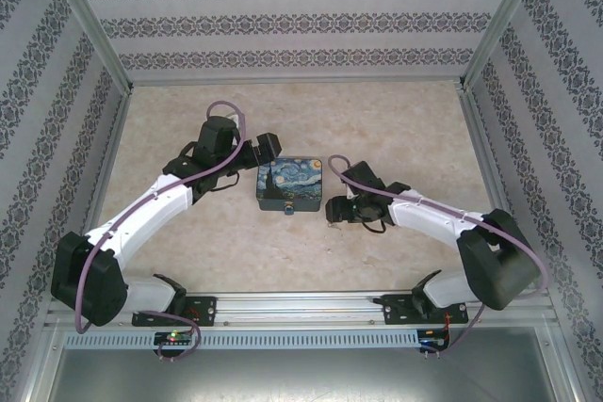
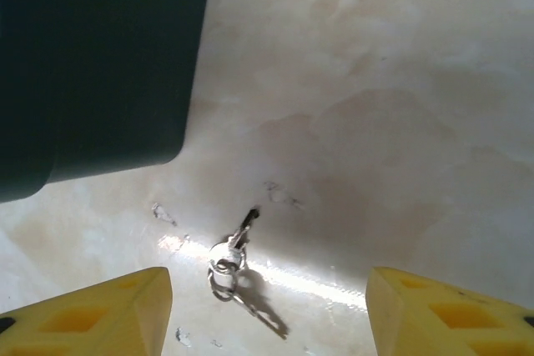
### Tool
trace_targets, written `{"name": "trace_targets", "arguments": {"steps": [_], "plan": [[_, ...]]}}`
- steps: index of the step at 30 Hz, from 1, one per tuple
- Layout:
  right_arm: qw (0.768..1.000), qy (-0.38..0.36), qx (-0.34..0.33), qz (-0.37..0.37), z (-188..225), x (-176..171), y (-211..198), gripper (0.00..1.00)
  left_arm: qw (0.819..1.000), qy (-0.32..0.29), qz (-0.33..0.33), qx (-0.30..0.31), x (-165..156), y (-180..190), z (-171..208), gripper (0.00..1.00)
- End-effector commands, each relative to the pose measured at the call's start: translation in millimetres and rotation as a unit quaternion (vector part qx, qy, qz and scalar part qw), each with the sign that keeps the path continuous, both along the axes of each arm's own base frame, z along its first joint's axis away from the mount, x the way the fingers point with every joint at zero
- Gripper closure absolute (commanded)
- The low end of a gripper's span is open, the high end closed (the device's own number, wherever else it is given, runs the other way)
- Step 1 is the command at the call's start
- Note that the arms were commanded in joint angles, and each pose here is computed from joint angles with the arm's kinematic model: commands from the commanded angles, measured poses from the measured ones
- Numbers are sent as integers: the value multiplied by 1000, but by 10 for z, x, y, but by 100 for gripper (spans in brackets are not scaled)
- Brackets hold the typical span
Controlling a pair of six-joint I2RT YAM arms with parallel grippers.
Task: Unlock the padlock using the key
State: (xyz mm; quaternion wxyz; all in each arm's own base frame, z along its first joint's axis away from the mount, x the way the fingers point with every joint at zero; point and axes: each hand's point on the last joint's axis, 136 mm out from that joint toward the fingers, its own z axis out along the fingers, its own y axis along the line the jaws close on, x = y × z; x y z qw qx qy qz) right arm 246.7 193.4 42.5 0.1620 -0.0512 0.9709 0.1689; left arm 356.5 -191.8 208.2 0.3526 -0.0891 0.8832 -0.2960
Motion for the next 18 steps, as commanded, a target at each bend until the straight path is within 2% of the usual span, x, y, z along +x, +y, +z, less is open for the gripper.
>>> {"name": "trace_targets", "arguments": {"steps": [1, 10, 18], "plan": [[1000, -4, -21, 16, -32, 20, 69, 41, 1000, 6, 2, 15, -53, 50, -80, 0], [996, -3, -80, 46, -144, -2, 203, 51, 1000, 7, 5, 15, -65, 75, -99, 0], [991, 0, -121, 52, -269, -74, 209, 54, 1000, 10, 7, 11, -62, 89, -133, 0]]}}
